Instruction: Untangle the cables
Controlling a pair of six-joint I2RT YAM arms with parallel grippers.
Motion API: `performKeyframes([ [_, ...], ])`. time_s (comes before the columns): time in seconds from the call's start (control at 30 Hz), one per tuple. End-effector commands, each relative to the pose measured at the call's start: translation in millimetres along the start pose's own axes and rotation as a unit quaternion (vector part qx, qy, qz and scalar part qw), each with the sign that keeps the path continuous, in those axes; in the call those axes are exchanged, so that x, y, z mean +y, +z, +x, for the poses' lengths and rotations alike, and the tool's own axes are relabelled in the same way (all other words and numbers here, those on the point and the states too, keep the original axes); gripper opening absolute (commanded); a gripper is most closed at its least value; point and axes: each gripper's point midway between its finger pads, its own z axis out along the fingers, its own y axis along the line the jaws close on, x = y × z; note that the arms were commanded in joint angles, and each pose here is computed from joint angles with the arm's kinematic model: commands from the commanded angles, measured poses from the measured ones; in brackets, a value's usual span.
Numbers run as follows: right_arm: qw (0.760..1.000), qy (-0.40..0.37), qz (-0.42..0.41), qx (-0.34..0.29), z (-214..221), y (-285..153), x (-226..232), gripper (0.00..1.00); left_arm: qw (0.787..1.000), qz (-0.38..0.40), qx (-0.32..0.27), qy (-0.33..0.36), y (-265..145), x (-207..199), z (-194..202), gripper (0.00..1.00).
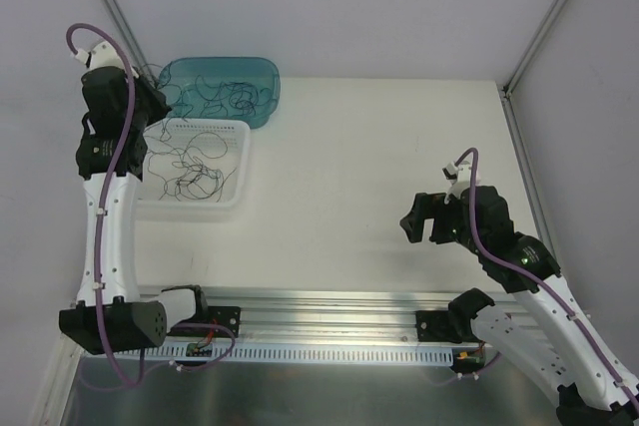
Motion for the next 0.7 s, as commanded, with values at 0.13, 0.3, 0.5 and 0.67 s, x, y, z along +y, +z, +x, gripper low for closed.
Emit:
performKeyframes([
  [0.13, 1.000, -0.009, 0.000, -0.004, -2, -5, -1, 0.97, 0.988, -0.108, 0.110, -0.015, 54, 84, 88, 0.20],
  [0.3, 1.000, -0.013, 0.011, -0.008, -1, -11, -6, 0.97, 0.985, -0.132, 0.112, -0.024, 43, 101, 100, 0.74],
  [0.5, 0.999, -0.016, 0.028, -0.019, -3, -21, -14, 0.97, 0.990, -0.121, 0.070, -0.001, 0, 93, 80, 0.99],
  [0.67, 0.997, -0.019, 0.058, -0.041, -10, -40, -26, 0.97, 0.995, -0.095, 0.036, 0.023, -52, 79, 68, 0.99],
])
